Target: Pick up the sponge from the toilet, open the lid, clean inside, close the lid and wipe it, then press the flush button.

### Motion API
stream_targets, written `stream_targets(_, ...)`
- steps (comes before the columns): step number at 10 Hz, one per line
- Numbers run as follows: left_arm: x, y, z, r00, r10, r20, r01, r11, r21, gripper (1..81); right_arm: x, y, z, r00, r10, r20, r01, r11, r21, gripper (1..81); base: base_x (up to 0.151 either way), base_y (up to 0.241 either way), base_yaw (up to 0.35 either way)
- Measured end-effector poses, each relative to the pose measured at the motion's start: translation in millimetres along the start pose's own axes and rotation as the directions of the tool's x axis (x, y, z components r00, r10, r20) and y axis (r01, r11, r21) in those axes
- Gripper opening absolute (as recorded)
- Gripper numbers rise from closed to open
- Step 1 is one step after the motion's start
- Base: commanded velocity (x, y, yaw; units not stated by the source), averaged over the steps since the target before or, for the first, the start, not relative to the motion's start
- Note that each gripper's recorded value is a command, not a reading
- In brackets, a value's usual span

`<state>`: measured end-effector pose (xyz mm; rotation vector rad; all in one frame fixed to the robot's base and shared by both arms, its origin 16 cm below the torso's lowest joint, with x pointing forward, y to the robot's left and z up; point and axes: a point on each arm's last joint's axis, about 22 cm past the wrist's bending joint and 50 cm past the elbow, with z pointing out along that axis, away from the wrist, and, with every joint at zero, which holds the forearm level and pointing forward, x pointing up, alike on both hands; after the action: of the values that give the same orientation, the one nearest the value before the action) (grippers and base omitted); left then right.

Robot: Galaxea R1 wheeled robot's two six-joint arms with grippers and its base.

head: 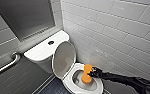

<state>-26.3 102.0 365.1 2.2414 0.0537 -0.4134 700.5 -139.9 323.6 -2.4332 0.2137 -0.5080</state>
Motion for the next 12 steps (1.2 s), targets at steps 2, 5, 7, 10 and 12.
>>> stream_targets(2,1.7,-1.6,-0.3,1.000,0.003,-0.007,-0.003,1.000,0.006,81.1,-17.4,7.0,-19.6,1.000,0.012,0.022,-0.012,1.000,0.028,1.0,0.000,0.000,0.000)
stream_targets(5,1.7,-1.1,-0.1,1.000,0.011,-0.007,-0.011,1.000,0.005,81.1,-72.9,57.1,-53.9,0.996,0.082,0.037,-0.082,0.997,0.004,1.0,0.000,0.000,0.000)
stream_targets(7,1.7,-0.8,0.3,1.000,0.028,-0.007,-0.028,1.000,0.005,81.1,-90.8,58.8,-71.5,0.993,0.106,0.048,-0.107,0.994,0.025,1.0,0.000,0.000,0.000)
stream_targets(10,2.1,7.4,6.3,0.999,0.044,-0.010,-0.044,0.999,-0.010,81.1,-119.4,83.6,-112.4,0.988,0.141,0.065,-0.142,0.990,0.010,1.0,0.000,0.000,0.000)
stream_targets(12,2.3,5.0,4.7,0.998,0.055,-0.010,-0.055,0.998,-0.005,81.1,-148.6,99.8,-130.4,0.981,0.192,0.038,-0.192,0.981,0.001,1.0,0.000,0.000,0.000)
